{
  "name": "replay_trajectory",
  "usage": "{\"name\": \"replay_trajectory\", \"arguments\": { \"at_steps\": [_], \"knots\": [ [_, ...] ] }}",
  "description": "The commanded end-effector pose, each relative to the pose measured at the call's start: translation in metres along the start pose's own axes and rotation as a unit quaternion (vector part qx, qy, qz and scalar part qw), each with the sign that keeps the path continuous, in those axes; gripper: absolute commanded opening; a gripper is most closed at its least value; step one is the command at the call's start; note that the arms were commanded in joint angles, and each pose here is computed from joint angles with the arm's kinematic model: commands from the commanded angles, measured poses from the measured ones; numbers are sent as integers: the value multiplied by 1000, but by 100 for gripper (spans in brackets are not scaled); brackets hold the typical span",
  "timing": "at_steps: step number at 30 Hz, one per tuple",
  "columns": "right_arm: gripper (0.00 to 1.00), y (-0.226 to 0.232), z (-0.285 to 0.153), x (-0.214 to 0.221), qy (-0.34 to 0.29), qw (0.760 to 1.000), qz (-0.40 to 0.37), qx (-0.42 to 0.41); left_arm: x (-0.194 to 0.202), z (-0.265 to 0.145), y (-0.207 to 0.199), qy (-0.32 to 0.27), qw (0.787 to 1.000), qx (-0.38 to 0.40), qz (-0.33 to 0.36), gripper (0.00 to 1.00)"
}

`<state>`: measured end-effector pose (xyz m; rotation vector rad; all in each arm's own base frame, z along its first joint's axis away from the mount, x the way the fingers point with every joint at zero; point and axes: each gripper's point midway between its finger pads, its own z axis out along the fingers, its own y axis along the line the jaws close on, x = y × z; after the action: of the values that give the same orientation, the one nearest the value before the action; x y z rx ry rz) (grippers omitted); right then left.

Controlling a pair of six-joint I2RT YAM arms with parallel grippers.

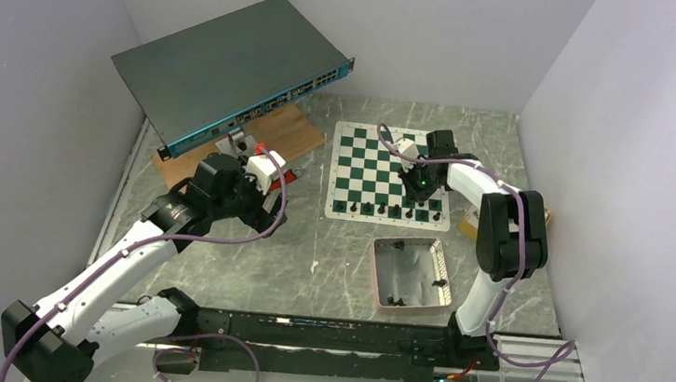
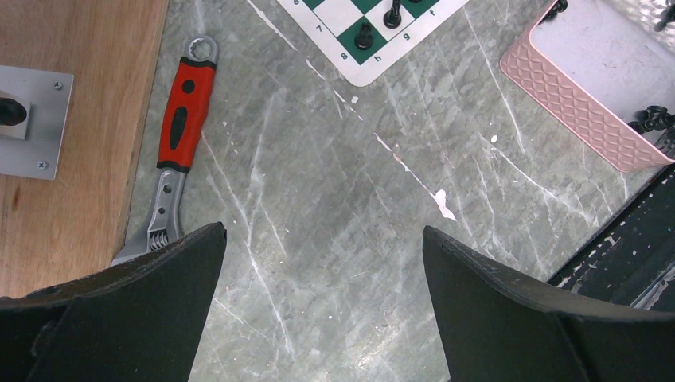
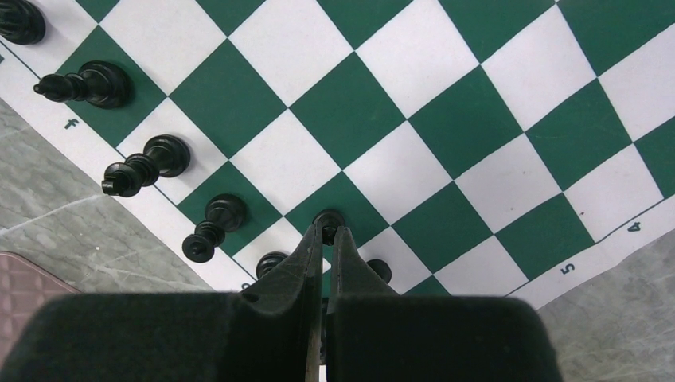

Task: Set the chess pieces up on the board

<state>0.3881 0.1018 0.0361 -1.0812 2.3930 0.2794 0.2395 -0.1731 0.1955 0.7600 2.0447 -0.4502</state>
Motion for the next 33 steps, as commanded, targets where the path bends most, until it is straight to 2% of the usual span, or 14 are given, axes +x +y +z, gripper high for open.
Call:
{"name": "replay_trajectory", "arguments": {
  "at_steps": [1,8,33],
  "knots": [
    [0,-13,-1,-12,-10,1000,3,20,-14,-4,-1,-30,999,5,10,99],
    [0,-14,2,-4,4,1000,5,21,-15,-4,-1,-31,999,5,11,99],
    [24,-15,-1,-3,3,1000,6,26,-15,-5,0,-32,999,4,10,99]
  ]
}}
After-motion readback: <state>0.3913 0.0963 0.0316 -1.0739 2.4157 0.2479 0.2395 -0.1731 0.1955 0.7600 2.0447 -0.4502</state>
